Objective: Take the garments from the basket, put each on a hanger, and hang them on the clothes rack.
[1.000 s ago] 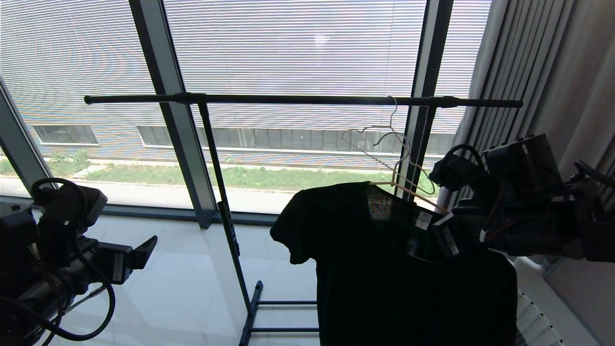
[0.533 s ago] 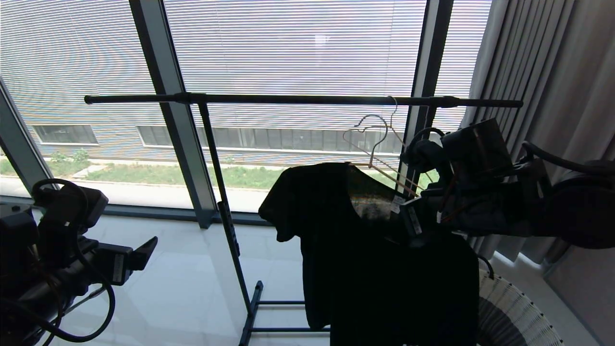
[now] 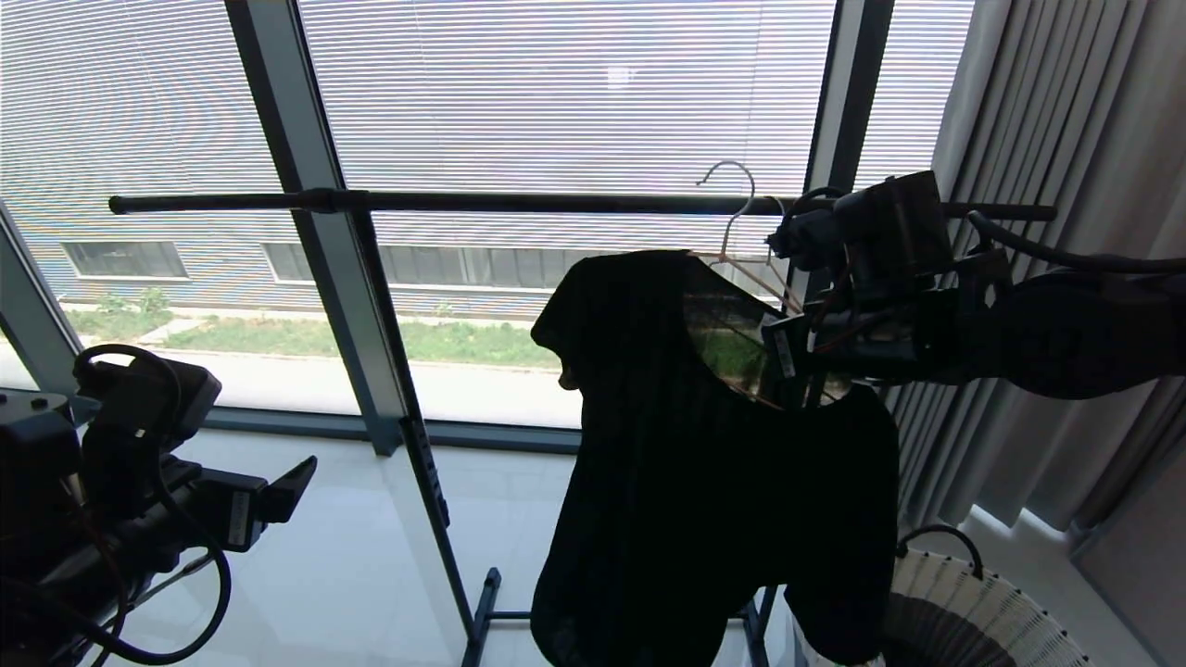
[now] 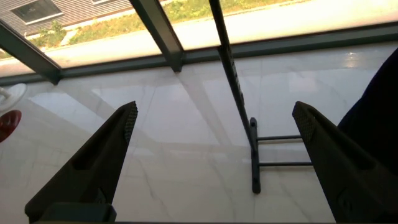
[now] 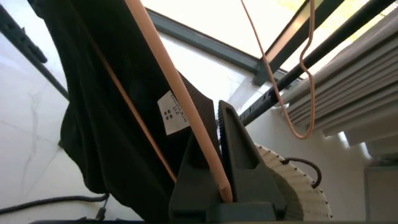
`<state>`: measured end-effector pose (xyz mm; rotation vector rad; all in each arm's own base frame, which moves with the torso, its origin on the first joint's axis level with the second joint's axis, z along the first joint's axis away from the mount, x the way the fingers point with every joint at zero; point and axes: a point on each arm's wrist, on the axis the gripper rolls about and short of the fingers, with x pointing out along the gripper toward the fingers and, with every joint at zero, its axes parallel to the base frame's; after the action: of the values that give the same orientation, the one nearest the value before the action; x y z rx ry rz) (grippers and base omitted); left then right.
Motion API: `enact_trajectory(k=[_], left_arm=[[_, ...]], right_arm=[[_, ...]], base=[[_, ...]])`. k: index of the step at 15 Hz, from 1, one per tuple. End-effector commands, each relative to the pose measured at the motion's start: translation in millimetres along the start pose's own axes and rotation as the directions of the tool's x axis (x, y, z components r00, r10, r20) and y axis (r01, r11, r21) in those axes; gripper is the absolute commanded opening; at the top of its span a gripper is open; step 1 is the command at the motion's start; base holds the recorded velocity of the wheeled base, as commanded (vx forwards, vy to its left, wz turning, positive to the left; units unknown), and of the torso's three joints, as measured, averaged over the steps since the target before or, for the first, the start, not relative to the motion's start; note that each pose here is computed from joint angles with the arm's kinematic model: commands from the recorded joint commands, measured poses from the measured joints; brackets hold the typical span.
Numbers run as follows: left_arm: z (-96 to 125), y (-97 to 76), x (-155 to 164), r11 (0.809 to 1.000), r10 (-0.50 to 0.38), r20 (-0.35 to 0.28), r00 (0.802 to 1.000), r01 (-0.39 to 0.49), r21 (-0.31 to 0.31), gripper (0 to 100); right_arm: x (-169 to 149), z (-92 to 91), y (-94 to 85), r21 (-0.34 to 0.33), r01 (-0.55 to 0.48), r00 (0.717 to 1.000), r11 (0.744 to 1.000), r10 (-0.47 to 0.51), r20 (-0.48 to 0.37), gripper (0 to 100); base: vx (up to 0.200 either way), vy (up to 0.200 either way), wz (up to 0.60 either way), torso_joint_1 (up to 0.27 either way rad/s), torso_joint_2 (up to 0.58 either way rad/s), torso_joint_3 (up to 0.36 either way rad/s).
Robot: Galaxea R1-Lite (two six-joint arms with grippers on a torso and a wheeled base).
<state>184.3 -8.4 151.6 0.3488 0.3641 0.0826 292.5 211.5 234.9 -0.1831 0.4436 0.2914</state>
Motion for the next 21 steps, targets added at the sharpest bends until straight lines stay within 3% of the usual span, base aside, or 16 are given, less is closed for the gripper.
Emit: enact_trajectory(k=[1,9,14,21], left_arm=[[1,-1.5,0,1.000,-0.007,0.003,1.000,0.007,0.003,100],[1,-2.5,-1,1.000,-0.012,0.007,1.000,0.012,0.003,100],[1,-2.9,-1,1.000,-0.014,0.006,1.000,0.014,0.001,100],[3,-14.9,-5,0.997,-0.074,0.026,0.997,0.074,0.023,100]], right_arm=[[3,-0.9,0.8,-0.001,0.003,1.000,1.000,-0.003,-0.005,0],[6,-1.1,3.3,-0.081,-0.001,1.000,0.997,-0.001,-0.026,0],[11,4.6,5.7,-0.089,-0.001,0.999,0.996,-0.003,-0.046,0],[51,13.1,16.5,-0.111,0.046,0.993,0.993,-0.057,-0.101,0]], base=[[0.200,0.000,0.00,-0.002,0.00,0.002],[0.200,0.000,0.00,0.000,0.00,0.002],[0.000,0.000,0.00,0.000,0.00,0.000],[0.000,0.000,0.00,0.000,0.00,0.000]])
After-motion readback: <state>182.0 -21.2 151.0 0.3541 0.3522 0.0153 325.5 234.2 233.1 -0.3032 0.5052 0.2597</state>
